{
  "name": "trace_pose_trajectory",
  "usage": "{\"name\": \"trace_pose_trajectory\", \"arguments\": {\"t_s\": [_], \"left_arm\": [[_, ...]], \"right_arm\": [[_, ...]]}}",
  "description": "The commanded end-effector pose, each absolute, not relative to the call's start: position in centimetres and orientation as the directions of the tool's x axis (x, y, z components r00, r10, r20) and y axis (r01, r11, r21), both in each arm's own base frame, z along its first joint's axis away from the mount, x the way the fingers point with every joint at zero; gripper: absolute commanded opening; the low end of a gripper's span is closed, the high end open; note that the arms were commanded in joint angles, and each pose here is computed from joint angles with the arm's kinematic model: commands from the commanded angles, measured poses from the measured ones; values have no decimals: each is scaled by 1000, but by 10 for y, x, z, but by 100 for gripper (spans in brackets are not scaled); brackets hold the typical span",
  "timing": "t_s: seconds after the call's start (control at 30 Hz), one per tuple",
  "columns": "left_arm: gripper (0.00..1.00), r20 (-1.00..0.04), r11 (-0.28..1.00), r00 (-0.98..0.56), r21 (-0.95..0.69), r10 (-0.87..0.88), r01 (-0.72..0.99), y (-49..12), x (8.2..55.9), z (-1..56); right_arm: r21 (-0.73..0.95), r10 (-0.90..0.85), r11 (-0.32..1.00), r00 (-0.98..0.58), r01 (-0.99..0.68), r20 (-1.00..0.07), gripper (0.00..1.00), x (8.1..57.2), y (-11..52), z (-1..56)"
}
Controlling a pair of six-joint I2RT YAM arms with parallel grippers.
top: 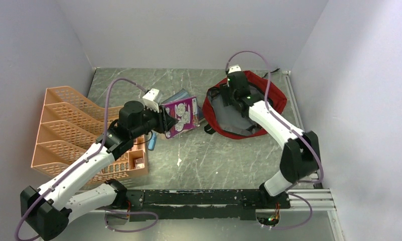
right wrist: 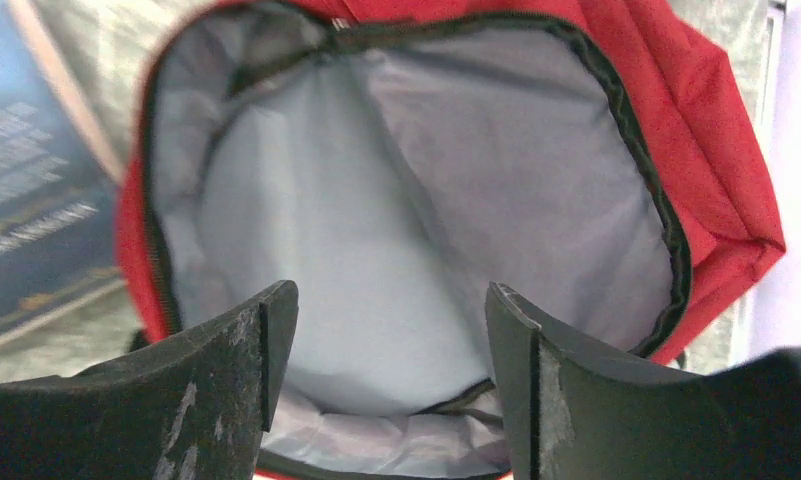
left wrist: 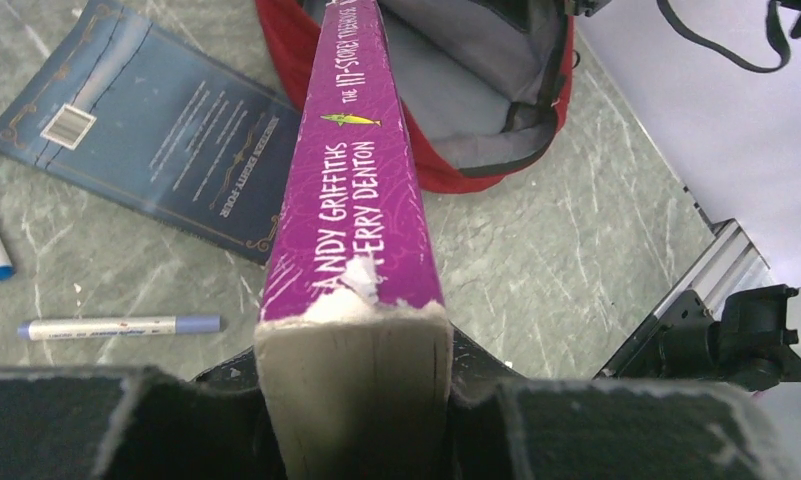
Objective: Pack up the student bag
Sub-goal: Pick up the book from the center of the board, then place the book in the student bag.
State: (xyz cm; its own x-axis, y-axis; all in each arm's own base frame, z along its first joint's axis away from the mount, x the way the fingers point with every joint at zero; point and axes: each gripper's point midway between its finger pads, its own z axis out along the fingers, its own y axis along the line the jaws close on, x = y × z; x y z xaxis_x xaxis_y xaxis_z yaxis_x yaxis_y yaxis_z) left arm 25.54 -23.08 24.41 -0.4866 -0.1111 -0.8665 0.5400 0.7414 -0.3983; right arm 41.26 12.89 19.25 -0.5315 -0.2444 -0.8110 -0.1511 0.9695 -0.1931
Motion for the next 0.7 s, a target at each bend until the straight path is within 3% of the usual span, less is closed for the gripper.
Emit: {"name": "trace_pose_trajectory", "arguments": {"t_s": [0.0,0.4,0.67], "left_arm": [[5,-875,712,-457,-423,-161,560,-233,258,267],[5,-866,702,-466,-446,-182,555,-227,246,267],[5,-860,691,-472,-462,-195,556,-230,246,272]], "right_arm": [[-387,-409,903,-645,-185,-645,75,413,104,154],[-692,-632,673,-689,-262,-354,79,446,72,97],[-755,-676,587,-691,-292,-257,76,477,59,65]]}}
